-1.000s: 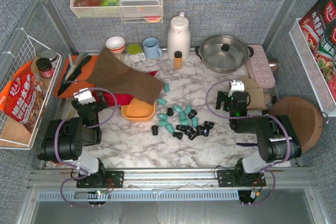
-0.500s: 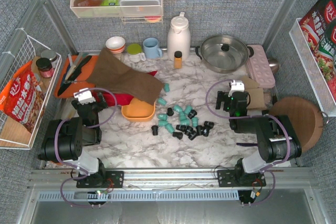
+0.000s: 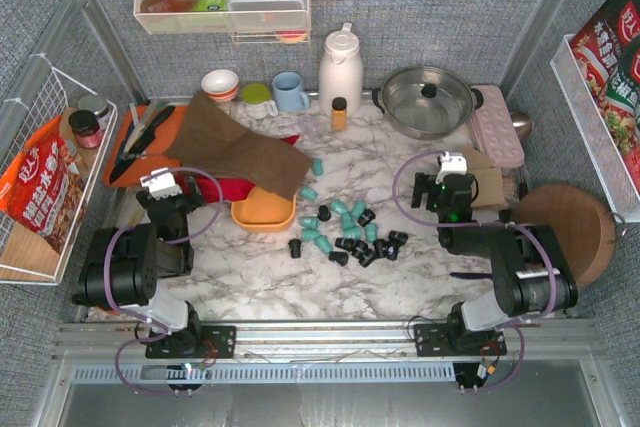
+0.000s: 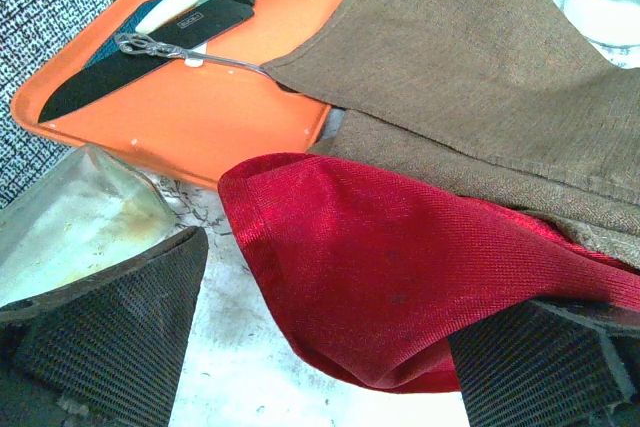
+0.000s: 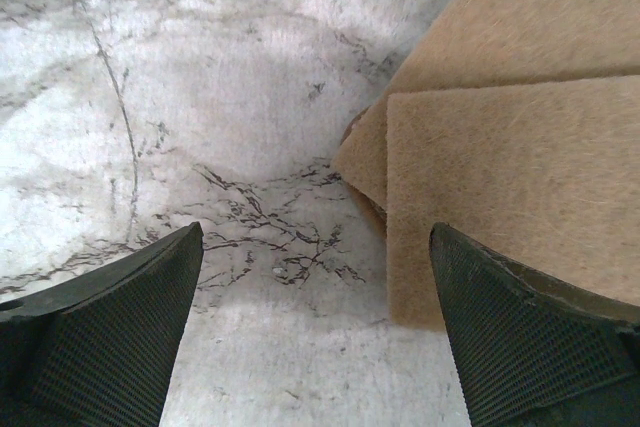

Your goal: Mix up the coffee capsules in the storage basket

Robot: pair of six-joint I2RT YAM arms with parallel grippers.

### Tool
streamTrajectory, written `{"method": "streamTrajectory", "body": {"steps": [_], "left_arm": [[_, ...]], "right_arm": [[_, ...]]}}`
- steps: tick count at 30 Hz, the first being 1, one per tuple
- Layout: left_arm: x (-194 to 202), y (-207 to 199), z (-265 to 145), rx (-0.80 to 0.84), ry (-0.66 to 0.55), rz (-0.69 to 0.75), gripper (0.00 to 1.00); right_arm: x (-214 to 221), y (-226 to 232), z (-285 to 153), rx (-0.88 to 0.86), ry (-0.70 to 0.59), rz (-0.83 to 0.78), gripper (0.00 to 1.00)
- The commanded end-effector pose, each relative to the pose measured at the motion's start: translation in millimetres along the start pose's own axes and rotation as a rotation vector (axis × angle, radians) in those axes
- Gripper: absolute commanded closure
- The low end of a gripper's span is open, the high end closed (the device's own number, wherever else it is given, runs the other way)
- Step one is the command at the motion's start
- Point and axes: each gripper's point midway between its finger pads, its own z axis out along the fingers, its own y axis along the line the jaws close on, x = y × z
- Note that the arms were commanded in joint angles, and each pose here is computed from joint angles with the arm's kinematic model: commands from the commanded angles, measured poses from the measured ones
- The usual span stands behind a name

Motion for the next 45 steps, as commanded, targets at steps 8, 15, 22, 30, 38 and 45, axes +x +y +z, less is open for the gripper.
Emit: {"method": "streamTrajectory", "body": {"steps": [8, 15, 22, 30, 38, 45], "left_arm": [[-8.6, -1.2, 2.3, 0.007, -0.032, -0.003, 0.01], [-9.1, -1.5, 2.7, 0.008, -0.033, -0.005, 0.01], [-9.2, -1.2, 2.3, 0.007, -0.034, -0.003, 0.01], [-56.7, -4.0, 2.8, 0.002, -0.037, -0.015, 0.01], [-127.1, 15.7, -13.5, -0.194, -0.008, -0.311, 0.01], [-151.2, -1.2, -26.3, -0.123, 0.032, -0.408, 0.01]], "right_arm": [[-46.7, -13.7, -46.0, 0.171, 0.250, -0.013, 0.01], [-64.7, 1.2, -76.0, 0.138, 0.229, -0.035, 0.01], [-88.3, 25.6, -90.6, 0.071, 0.075, -0.015, 0.01], [-104.1, 49.2, -87.5, 0.021, -0.056, -0.034, 0.01], [-101.2, 65.3, -97.4, -0.047, -0.097, -0.025, 0.01], [-101.7, 69.7, -101.4, -0.065, -0.102, -0.042, 0.01]]}}
